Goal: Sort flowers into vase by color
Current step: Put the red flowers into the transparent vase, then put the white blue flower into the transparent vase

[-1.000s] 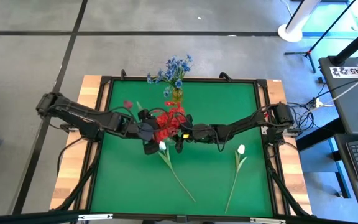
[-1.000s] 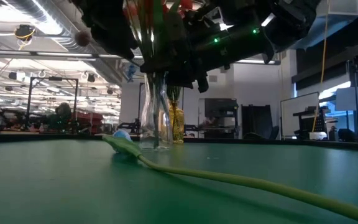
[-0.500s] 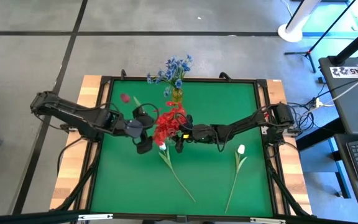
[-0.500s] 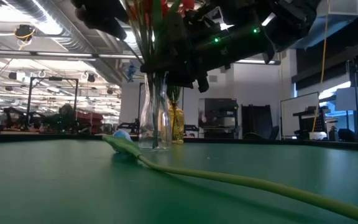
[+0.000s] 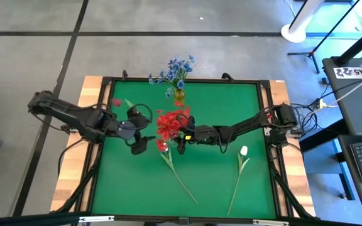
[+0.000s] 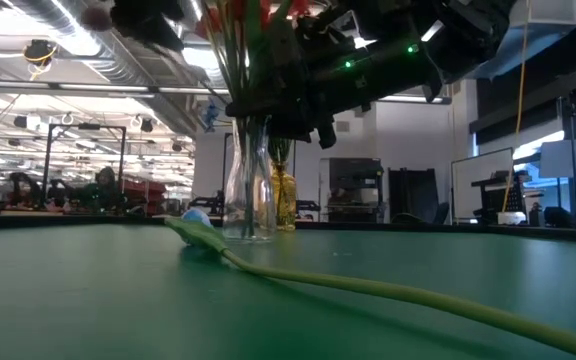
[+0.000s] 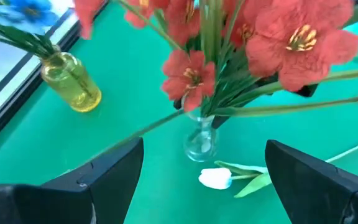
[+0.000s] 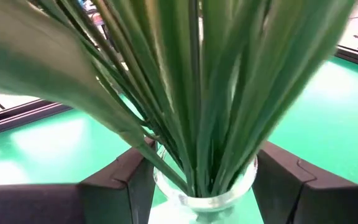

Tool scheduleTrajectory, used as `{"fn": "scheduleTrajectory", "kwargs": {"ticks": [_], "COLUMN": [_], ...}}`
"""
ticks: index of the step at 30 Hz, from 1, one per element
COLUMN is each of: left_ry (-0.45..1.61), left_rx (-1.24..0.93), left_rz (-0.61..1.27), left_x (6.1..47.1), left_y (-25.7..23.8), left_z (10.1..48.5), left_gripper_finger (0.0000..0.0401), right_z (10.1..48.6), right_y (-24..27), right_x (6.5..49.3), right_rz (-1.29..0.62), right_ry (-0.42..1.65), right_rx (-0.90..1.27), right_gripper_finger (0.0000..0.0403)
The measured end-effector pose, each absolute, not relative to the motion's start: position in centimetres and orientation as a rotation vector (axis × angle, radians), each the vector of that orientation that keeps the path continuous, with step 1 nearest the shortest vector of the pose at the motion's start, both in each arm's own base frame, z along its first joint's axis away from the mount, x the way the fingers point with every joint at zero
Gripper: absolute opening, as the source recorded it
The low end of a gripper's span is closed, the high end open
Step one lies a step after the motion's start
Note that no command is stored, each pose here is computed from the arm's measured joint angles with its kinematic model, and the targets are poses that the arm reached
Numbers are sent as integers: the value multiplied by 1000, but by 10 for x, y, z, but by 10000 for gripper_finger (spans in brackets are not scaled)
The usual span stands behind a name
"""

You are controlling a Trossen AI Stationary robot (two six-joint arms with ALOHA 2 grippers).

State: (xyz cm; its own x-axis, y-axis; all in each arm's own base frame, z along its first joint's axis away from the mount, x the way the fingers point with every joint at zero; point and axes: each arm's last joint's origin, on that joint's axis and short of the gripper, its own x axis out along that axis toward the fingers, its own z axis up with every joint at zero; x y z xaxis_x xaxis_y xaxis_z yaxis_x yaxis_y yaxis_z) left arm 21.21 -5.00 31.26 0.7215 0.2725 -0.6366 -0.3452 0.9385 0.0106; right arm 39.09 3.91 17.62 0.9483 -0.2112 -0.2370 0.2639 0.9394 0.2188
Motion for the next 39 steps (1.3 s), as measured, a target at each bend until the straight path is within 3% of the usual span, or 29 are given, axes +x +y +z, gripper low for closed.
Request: {"fn": "scheduleTrajectory", "kwargs": {"ticks": [17,27,39], "left_ry": [578,597,609], "left_rx": [-123,-120,-128], "left_rz": [310,314,322], "left_x": [197,196,195], "left_y": [-56,-55,-55], "left_z": [329,327,326], "left_gripper_finger": [330,330,330], "right_z": [176,177,197], "right_y": [39,41,38], "right_x": [391,389,364], "right_rz": [-244,-181,-208], "right_ry": [212,261,467], "right_rx": [253,284,243], "right_gripper_finger": [208,295,302]}}
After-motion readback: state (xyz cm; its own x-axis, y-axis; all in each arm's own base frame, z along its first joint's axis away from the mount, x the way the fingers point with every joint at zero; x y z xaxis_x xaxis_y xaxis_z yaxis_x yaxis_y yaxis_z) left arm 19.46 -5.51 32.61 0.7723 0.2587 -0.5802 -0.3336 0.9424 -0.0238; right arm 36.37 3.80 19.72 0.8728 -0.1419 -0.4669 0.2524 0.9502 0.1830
